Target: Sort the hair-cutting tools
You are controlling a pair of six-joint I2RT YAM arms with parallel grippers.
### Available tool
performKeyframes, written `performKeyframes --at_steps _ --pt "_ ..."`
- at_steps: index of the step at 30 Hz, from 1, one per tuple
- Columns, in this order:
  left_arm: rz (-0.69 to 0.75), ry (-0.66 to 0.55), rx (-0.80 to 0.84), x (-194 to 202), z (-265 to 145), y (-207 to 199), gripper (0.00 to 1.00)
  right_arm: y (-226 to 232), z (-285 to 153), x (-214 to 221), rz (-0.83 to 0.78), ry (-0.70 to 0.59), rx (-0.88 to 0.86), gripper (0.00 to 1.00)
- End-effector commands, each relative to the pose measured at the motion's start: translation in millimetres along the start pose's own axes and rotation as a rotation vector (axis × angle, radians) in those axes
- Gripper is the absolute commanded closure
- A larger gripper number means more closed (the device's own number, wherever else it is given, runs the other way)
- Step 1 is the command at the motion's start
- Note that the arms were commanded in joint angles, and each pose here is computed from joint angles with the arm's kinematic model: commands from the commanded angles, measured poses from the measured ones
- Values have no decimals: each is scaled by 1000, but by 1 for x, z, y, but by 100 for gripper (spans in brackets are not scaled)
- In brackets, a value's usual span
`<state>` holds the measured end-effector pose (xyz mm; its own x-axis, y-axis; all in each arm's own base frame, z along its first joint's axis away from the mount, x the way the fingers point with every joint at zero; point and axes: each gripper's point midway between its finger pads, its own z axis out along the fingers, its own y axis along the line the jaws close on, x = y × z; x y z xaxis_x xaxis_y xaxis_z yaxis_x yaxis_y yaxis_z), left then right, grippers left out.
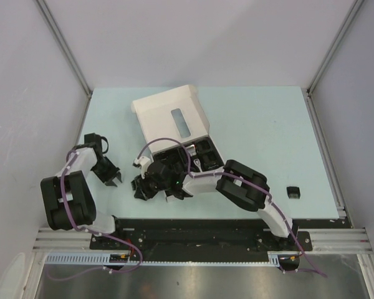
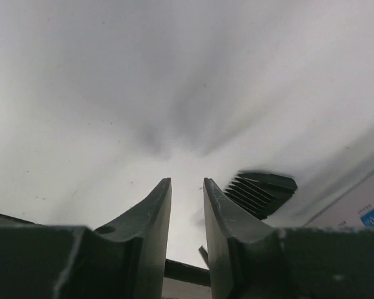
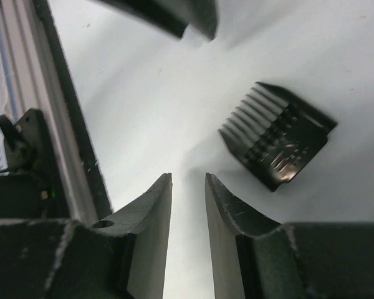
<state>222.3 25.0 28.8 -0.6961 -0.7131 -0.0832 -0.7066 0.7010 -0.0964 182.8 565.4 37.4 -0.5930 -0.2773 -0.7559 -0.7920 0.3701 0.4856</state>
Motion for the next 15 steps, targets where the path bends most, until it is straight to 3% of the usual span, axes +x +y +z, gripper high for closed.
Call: performKeyframes --at_steps 1,5,10,13,15 --pt "89 -150 116 -31 -30 -21 64 47 -38 -46 -93 -59 -52 66" --pt "202 -190 204 -35 -43 -42 57 55 -68 -65 -114 -68 5 66" --pt "415 -307 156 -40 -43 -65 44 24 -117 -88 -85 -83 177 65" --pt "442 -330 95 -46 -34 -75 47 2 -155 -86 -51 -61 294 65" --pt "426 -311 80 -48 -22 -76 58 1 -181 -95 -41 -103 326 64"
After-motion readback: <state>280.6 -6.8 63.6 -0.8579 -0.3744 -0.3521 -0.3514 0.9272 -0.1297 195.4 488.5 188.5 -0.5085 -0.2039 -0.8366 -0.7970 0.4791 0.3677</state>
